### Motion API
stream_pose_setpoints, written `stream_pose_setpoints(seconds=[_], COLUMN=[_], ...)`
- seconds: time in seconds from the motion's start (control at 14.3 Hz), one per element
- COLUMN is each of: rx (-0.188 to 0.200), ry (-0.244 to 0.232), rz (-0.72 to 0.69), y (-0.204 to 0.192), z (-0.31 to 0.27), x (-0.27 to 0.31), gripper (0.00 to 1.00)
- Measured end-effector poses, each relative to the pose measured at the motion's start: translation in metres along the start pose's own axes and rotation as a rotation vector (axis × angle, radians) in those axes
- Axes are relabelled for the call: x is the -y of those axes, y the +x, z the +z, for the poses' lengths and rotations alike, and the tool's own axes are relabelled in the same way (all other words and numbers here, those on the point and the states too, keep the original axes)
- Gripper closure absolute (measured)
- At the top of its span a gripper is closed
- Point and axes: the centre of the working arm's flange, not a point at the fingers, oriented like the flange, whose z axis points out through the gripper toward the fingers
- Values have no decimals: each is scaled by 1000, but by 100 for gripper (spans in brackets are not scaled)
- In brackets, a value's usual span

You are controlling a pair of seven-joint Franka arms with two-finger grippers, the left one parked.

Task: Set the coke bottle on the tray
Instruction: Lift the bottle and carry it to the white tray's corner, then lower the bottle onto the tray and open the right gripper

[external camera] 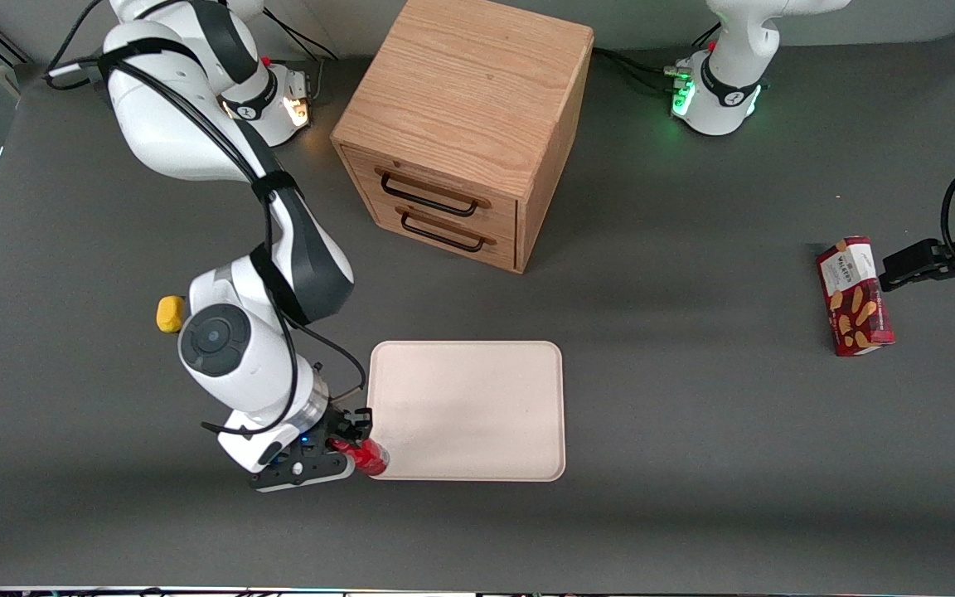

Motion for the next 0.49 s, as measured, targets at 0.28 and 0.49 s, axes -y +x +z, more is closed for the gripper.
stream_pose_setpoints(seconds=[0.28, 0.49], rx=[24, 32], ry=[-2, -24], rz=[-17, -28], y=[-6, -8], z=[22, 32], x=[13, 12], gripper=[67, 67])
